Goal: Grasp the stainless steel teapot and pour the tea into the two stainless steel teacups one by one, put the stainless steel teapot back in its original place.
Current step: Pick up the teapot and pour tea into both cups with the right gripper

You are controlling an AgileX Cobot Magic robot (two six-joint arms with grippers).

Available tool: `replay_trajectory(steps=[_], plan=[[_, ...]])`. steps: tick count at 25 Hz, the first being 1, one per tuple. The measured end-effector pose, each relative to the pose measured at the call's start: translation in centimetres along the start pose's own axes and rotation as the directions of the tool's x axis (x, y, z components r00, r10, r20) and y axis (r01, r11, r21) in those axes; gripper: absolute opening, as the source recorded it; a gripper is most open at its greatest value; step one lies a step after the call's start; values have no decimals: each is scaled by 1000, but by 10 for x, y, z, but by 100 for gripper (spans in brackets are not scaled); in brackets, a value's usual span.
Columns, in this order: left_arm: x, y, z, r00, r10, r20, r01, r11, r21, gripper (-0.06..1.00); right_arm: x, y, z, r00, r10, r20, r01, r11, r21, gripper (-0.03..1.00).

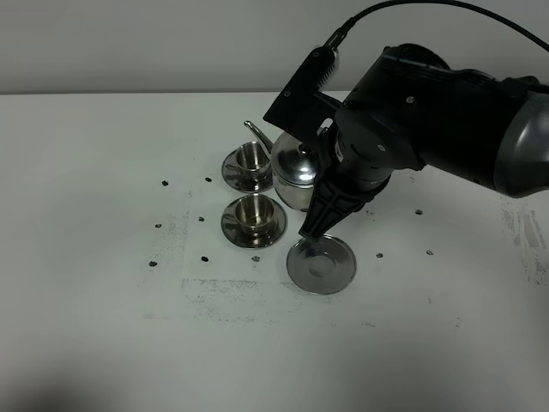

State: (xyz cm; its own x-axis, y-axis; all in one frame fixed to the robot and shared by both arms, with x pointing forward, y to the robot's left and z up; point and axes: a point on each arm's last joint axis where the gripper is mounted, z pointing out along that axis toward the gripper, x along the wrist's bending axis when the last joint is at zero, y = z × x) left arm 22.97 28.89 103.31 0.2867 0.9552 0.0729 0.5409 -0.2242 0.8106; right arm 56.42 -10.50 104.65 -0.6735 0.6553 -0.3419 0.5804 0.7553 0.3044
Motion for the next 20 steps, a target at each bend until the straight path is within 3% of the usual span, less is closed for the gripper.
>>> replay_trajectory(steps=[9,15,20], plan=[[0,0,0,1000,0,0,0,1000,0,52,-17,4,11,988,-153,25,155,985,-83,21],[0,0,0,1000,0,0,0,1000,0,52,-39,6,50,981,-192,25,192,981,-2,21],[0,0,0,1000,0,0,0,1000,0,52,-58,23,65,955,-284,84,284,959,4,21]])
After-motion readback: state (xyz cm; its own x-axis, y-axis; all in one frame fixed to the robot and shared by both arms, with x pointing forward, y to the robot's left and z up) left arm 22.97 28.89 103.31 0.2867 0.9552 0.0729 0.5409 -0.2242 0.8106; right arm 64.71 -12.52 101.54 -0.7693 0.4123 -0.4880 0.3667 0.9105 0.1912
